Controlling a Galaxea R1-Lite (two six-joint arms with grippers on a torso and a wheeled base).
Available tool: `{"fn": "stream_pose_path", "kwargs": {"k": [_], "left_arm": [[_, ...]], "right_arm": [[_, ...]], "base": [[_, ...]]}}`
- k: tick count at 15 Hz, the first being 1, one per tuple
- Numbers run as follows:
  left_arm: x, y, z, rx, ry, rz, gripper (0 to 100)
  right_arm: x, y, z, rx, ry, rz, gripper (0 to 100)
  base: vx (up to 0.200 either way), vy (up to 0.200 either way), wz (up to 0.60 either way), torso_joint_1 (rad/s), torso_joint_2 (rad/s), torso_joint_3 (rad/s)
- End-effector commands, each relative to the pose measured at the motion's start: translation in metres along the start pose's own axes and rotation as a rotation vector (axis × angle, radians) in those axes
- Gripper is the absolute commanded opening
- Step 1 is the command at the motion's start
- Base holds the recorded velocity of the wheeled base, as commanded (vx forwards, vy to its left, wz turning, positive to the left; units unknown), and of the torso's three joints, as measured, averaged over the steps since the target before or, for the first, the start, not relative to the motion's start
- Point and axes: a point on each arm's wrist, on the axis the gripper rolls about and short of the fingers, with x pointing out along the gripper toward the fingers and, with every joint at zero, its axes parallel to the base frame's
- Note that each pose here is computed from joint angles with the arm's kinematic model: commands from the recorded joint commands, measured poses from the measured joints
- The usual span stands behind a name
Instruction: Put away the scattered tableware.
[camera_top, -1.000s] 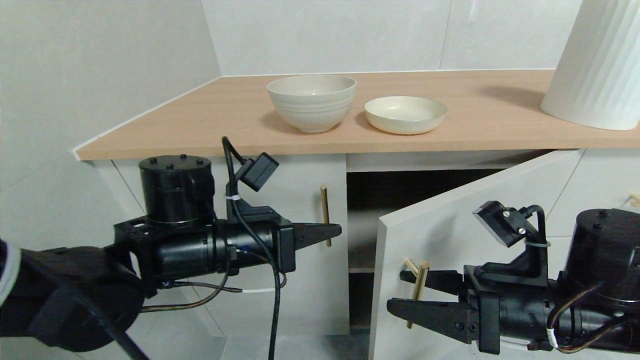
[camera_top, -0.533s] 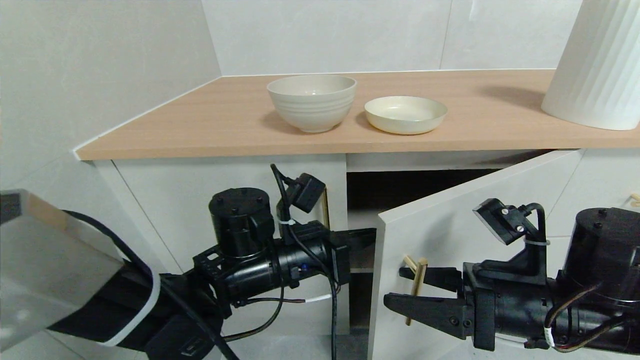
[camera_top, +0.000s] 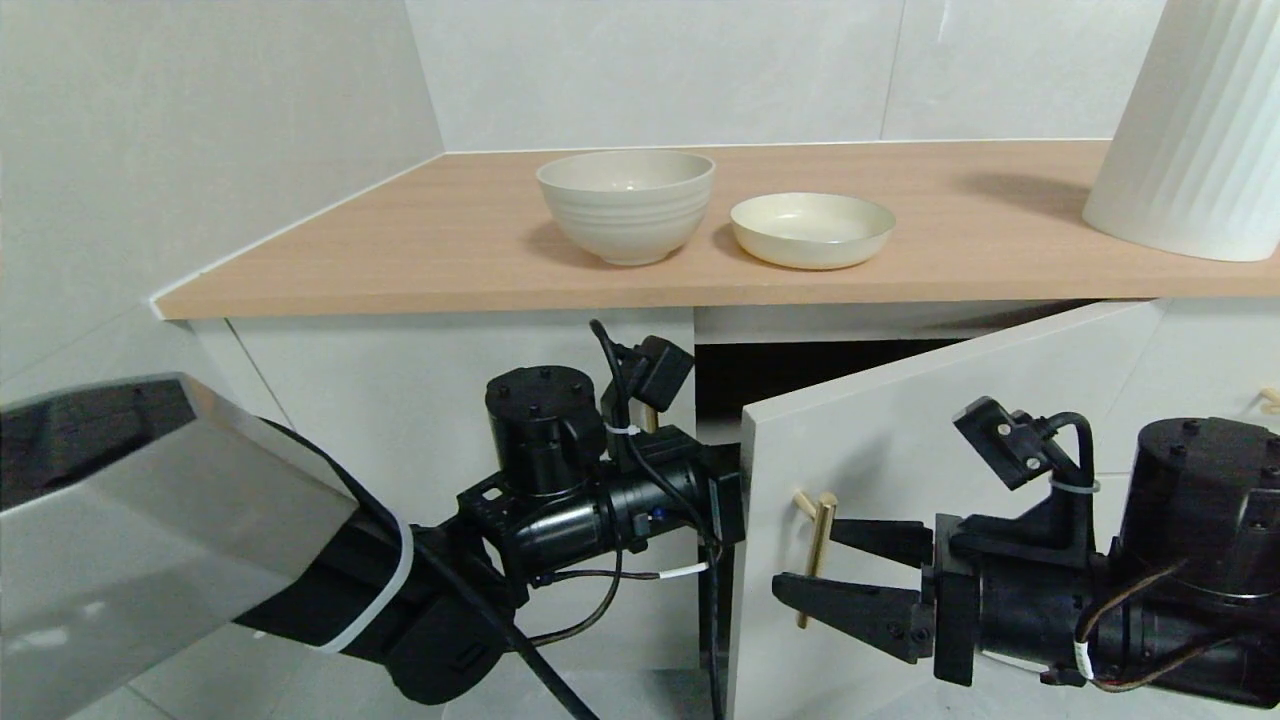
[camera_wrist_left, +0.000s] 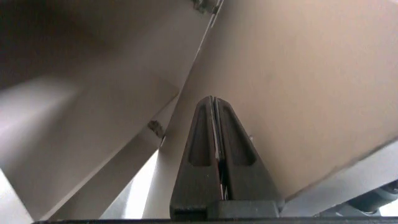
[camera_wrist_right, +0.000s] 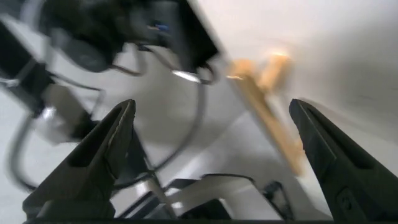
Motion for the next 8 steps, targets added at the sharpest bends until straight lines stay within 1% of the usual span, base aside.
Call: {"fn": "stream_pose_path", "kwargs": {"k": [1,3,5,7,8], "left_arm": [[0.001,0.000,0.001,0.002,-0.005,-0.004,0],[0.001,-0.001,0.003,0.005,-0.014,-0.005,0],[-0.001,-0.003,0.006,0.008,-0.022,-0.003,0],[-0.002,-0.002,0.007,0.005,-0.028,0.019,0],[-0.002,-0.002,0.007,0.007,-0.031,0.020,0]], "right_arm": [[-0.012,0.001,0.005,0.002,-0.005,-0.032,100],[-0.028,0.004,0.010,-0.021,-0.001,-0.064,100],[-0.048,0.008,0.014,-0.057,-0.013,-0.151,100],[-0.063,0.017,0.014,-0.146,-0.022,-0.381,100],[-0.069,0.024,0.015,-0.172,-0.039,-0.474,100]], "base": [[0.000,0.000,0.00,0.000,0.00,0.000],[0.000,0.000,0.00,0.000,0.00,0.000],[0.000,0.000,0.00,0.000,0.00,0.000],[0.000,0.000,0.00,0.000,0.00,0.000],[0.000,0.000,0.00,0.000,0.00,0.000]]}}
